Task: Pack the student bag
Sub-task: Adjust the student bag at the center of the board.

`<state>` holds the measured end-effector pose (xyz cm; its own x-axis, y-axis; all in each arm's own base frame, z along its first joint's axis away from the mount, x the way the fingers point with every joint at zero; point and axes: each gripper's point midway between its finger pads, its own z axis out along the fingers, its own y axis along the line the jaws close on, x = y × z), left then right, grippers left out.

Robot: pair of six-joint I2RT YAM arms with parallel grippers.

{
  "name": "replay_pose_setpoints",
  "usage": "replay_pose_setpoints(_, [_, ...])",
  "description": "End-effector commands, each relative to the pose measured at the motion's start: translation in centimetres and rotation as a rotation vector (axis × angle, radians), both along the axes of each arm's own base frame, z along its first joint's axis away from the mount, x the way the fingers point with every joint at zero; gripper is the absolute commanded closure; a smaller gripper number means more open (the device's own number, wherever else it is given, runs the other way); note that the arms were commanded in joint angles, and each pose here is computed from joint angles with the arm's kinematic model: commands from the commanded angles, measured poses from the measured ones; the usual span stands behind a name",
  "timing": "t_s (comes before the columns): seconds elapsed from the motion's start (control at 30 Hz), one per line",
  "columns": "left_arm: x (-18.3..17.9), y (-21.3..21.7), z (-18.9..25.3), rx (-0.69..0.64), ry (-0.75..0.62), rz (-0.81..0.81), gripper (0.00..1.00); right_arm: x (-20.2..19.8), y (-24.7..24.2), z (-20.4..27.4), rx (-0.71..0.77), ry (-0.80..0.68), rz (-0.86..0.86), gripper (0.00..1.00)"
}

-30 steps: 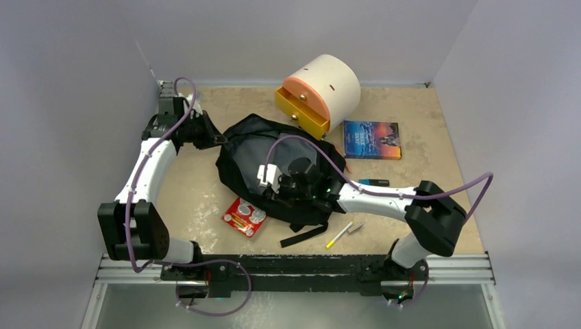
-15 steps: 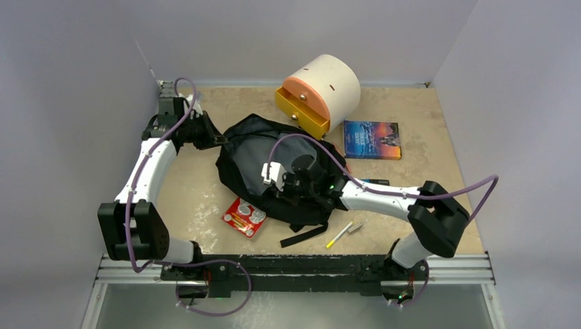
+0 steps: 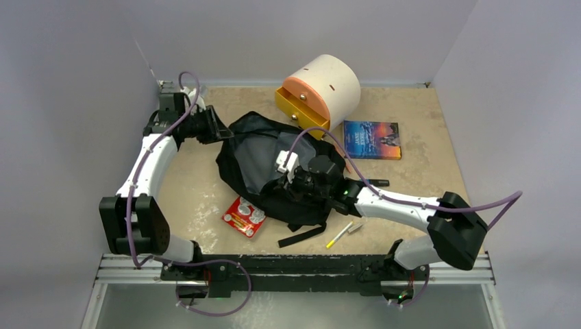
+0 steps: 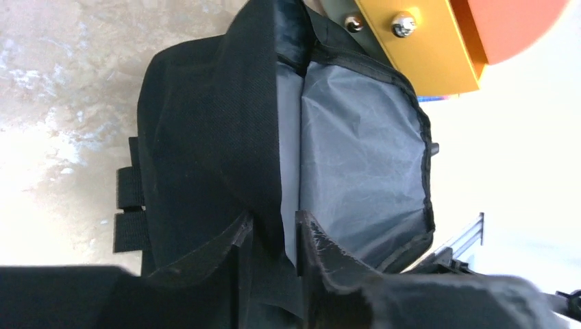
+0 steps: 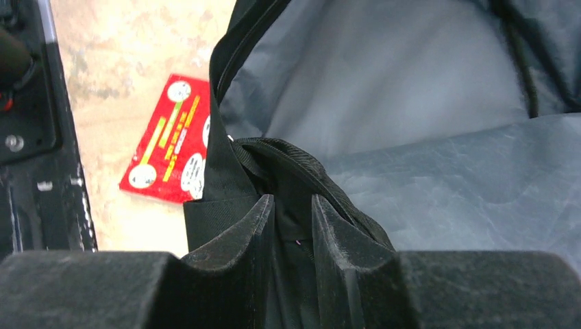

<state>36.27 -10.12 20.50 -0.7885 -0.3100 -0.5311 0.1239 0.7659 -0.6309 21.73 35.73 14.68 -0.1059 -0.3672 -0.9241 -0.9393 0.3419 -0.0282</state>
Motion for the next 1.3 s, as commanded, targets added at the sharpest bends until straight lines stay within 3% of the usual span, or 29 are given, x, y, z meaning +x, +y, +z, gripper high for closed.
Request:
replay_pose_setpoints(0.0, [1.7,0.9,2.1,0.075,-0.092,0.033,0.63,2.0,0.4,3.0,0.166,0.016,-0.152,0.71])
replay_pose_setpoints(0.1, [1.1,1.7,3.5,0.147,-0.143,0.073,0.47,2.8,0.0,3.0,0.194,0.033,-0.225,0.71])
replay_pose_setpoints(0.17, [0.2,1.2,4.9,0.172,-0.196,0.070,0.43,3.0,-0.2,2.9,0.196,0.040,-0.249,0.70])
replay_pose_setpoints(0.33, [-3.9,-5.9,7.0,0.071,-0.339,-0.172,0.36,3.7,-1.0,2.4,0.204,0.060,-0.325,0.69])
replay_pose_setpoints(0.43, [-7.1,-10.1,4.7,-0.010,-0.310,-0.364,0.34,4.2,-1.6,2.3,0.224,0.088,-0.380,0.69])
replay_pose_setpoints(0.63, [-10.8,-13.3,0.5,0.054,-0.266,-0.526,0.31,4.7,-3.2,2.4,0.289,0.186,-0.489,0.68])
replay_pose_setpoints(0.8, [-11.5,-13.9,-0.5,0.089,-0.278,-0.605,0.31,4.4,-4.3,1.8,0.319,0.242,-0.538,0.68])
replay_pose_setpoints(1.27, [-9.9,-15.2,-5.3,0.230,-0.214,-0.639,0.31,4.6,-5.4,2.2,0.353,0.271,-0.572,0.68])
